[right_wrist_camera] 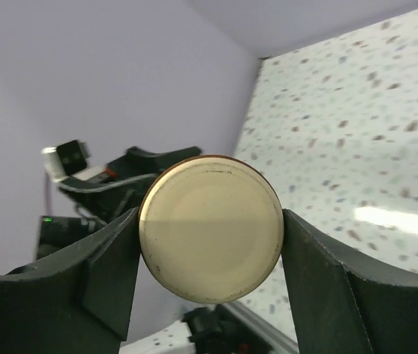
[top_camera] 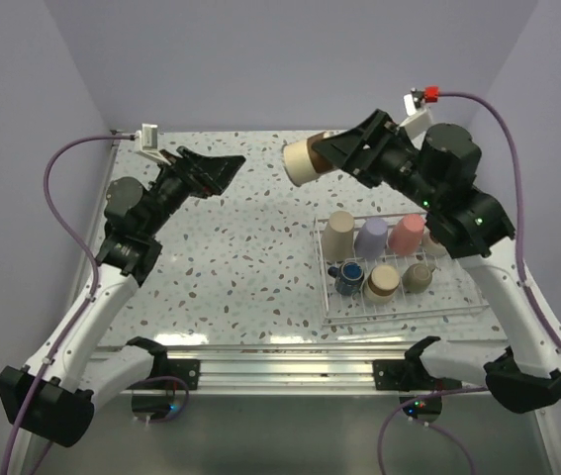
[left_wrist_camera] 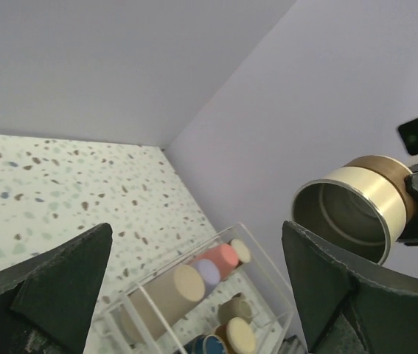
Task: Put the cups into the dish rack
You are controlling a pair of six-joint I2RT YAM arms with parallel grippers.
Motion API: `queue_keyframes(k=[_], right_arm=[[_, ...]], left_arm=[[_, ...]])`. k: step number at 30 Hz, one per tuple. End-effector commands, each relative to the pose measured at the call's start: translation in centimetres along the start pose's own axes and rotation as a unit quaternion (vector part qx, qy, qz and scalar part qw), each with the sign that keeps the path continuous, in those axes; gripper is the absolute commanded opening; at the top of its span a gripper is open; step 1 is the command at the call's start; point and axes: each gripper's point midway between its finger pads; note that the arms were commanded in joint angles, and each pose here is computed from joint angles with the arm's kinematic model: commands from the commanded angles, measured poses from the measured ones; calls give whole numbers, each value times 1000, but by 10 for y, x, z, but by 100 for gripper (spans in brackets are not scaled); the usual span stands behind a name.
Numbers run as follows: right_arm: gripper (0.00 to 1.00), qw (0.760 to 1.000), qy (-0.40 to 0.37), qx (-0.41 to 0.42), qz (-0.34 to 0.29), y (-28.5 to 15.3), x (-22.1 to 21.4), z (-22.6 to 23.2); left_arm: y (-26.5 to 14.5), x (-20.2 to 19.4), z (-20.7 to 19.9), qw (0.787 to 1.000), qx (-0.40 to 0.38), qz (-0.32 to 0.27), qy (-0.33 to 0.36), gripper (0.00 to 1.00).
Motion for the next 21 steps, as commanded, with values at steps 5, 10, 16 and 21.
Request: queue_keyframes(k=[5,10,16,21], right_arm=[[0,933,-172,-312,-57,-110,36,-127],[0,855,-206,-465,-100,-182,48,-179],[0,790,-192,-564,-144,-234,40,-227],[0,762,-174,-603,-158,-248,30,-255]], left_arm=[[-9,2,34,990,99,39,90,100],[-5,-7,40,988,95,57,103,100],[5,-23,44,989,73,83,97,100],[11,-37,45,989,53,105,86,100]])
Point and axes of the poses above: each gripper's point midway between its finger pads, its own y axis out along the fingers, its own z axis along the line the jaws close on, x = y × z, and after that the axes turned 7 degrees about y, right-handed
